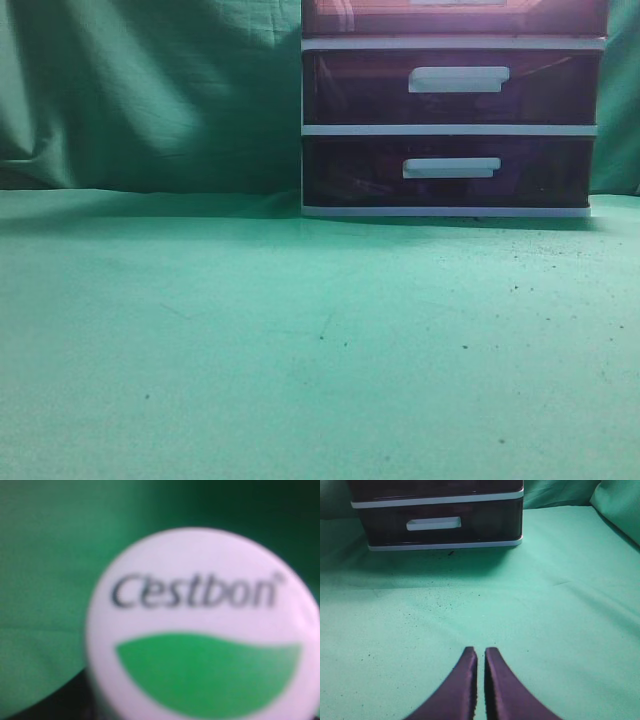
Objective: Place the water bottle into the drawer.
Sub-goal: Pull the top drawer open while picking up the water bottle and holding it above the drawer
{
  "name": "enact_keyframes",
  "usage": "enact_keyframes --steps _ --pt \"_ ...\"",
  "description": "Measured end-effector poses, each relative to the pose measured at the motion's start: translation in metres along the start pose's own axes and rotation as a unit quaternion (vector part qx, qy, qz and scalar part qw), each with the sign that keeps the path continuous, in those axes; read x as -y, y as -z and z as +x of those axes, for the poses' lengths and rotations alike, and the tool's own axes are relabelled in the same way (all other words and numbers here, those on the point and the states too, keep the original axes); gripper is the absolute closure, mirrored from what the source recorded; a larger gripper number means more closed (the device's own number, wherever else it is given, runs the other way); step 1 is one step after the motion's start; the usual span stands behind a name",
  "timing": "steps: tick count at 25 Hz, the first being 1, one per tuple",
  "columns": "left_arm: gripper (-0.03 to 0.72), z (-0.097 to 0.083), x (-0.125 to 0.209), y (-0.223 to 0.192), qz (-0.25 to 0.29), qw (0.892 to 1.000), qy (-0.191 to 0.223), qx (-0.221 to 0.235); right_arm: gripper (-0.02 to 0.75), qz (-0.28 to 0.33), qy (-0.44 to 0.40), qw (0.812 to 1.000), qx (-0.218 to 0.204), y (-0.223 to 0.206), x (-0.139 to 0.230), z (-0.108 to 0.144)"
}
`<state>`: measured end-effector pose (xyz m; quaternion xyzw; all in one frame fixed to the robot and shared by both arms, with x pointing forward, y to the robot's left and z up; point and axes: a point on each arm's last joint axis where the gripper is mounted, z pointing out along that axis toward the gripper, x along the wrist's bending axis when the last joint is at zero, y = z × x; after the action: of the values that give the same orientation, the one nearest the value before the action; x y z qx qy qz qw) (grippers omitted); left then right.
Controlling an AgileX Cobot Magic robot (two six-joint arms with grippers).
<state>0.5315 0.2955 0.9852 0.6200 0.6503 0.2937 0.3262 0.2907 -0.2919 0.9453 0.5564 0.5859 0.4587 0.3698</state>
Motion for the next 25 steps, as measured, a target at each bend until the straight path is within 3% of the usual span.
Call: enact_keyframes --steps 3,10,11,14,17,20,23,25 --pt "0.391 -0.016 -0.018 0.019 -0.017 1.000 -0.017 0.010 0.738 0.000 0.000 1.000 0.000 0.000 0.000 0.000" --pt "0.391 -0.072 -0.060 0.084 -0.052 0.994 -0.070 0.064 0.738 0.000 0.000 1.000 0.000 0.000 0.000 0.000" --pt "0.391 -0.079 -0.063 0.094 -0.057 0.993 -0.077 0.074 0.688 -0.002 0.005 1.000 0.000 0.000 0.000 0.000" --pt "0.391 -0.097 -0.067 0.122 -0.067 0.988 -0.094 0.104 0.688 -0.025 0.010 1.000 -0.002 0.000 -0.004 0.000" --pt "0.391 -0.108 -0.062 0.144 -0.068 0.982 -0.114 0.131 0.688 -0.147 0.012 0.989 -0.014 0.004 -0.026 0.003" --pt "0.391 -0.116 -0.056 0.155 -0.055 0.979 -0.128 0.148 0.688 -0.317 0.006 0.948 -0.029 0.021 -0.060 0.006" --pt "0.391 -0.122 -0.052 0.159 -0.052 0.976 -0.135 0.162 0.688 -0.275 0.020 0.961 -0.021 0.029 -0.093 0.008" --pt "0.391 -0.124 -0.052 0.159 -0.052 0.975 -0.137 0.165 0.688 -0.211 0.036 0.977 -0.013 0.028 -0.118 0.010"
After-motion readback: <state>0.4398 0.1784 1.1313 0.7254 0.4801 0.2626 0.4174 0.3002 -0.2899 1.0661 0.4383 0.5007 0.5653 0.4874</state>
